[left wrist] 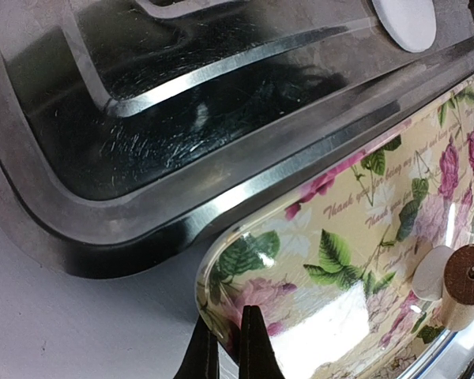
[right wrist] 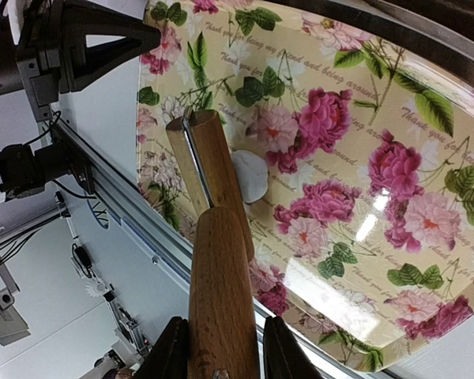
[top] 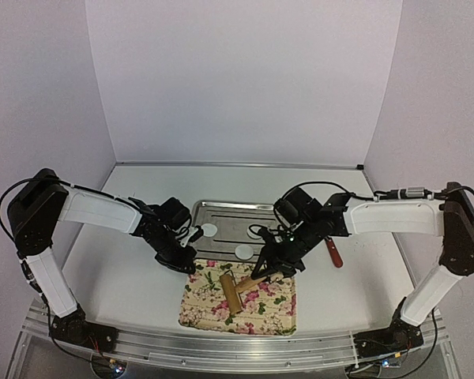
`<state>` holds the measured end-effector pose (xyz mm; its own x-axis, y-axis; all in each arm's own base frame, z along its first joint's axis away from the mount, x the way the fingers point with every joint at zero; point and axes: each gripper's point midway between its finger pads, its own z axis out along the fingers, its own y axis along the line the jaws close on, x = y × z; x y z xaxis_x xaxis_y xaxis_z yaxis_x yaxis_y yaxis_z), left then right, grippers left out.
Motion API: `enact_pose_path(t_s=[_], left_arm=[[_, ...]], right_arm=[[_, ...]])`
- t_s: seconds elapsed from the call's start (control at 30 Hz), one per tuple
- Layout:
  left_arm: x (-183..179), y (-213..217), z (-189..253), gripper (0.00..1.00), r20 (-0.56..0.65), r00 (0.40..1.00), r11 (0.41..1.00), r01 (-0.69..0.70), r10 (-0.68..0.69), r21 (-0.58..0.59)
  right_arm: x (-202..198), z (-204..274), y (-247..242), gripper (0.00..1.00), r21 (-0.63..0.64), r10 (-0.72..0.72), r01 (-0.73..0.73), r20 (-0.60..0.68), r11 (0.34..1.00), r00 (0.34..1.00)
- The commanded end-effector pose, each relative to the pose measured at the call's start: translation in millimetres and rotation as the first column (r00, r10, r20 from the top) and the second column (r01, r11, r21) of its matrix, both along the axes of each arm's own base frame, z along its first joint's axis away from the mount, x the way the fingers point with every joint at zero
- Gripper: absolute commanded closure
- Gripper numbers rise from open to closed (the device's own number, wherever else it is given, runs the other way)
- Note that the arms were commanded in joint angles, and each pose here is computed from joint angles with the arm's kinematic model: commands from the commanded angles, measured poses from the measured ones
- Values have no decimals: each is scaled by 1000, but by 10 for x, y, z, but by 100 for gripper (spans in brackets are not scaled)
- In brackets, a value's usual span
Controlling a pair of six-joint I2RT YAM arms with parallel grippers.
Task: Roll out the dumpling wrappers from the dough
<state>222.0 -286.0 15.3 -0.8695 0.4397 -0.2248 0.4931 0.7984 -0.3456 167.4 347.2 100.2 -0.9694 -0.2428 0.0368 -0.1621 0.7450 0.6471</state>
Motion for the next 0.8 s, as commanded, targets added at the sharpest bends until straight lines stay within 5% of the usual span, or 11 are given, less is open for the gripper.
enact_pose_path(t_s=[0.0,0.77], left_arm=[[-108,-26,-5,100,-15,997,997,78,-78,12],[-142,-52,-16,100,-26,996,996,87,-87,8]], right_arm=[[179,-495,-538,100,-283,-116,125,47,951,992],[219,-766,-646,100,-371,-130,129,22,919,991]])
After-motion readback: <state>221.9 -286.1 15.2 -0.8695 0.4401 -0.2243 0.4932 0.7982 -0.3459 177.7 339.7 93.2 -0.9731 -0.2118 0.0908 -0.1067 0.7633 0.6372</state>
